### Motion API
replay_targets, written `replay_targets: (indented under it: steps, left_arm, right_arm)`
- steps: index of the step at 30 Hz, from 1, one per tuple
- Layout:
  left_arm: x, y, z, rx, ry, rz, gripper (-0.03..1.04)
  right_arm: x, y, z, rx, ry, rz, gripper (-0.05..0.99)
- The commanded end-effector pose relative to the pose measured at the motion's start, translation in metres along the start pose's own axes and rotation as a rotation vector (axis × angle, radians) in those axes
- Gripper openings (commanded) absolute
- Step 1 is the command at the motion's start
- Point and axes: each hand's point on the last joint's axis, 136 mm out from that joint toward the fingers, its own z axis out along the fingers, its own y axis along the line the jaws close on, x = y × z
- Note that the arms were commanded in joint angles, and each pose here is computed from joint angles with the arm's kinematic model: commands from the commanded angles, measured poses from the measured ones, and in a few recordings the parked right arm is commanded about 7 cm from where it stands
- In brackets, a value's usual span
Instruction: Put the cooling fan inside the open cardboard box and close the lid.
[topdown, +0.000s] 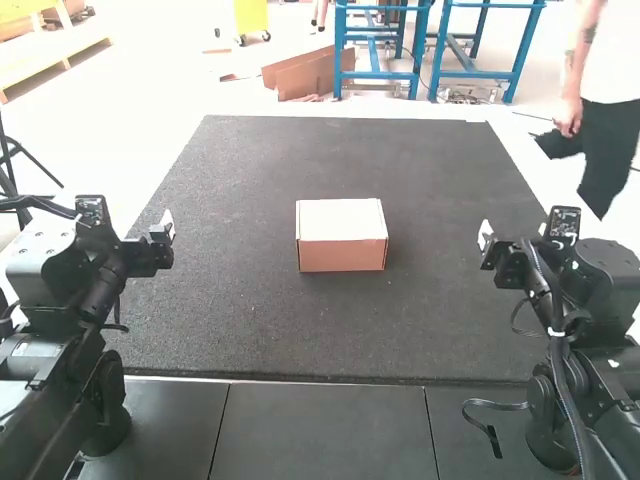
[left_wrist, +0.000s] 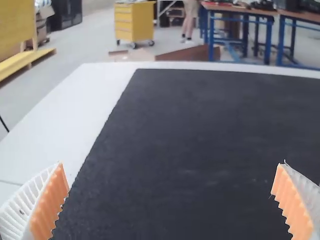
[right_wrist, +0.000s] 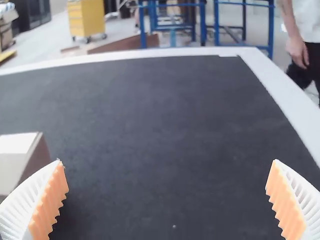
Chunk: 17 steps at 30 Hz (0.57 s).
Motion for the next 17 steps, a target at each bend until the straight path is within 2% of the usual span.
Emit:
replay_targets:
  steps: [1, 17]
  left_arm:
    - [-0.0022, -0.0015, -0.0008, 0.011, -0.018, 0.019, 0.96]
    - [-0.0034, -0.0019, -0.0008, 0.012, -0.022, 0.019, 0.97]
  right_arm:
    - [-0.0016, -0.0067, -0.0002, 0.031, -0.013, 0.013, 0.91]
    - [-0.0019, -0.0064, -0.0003, 0.030, -0.013, 0.012, 0.91]
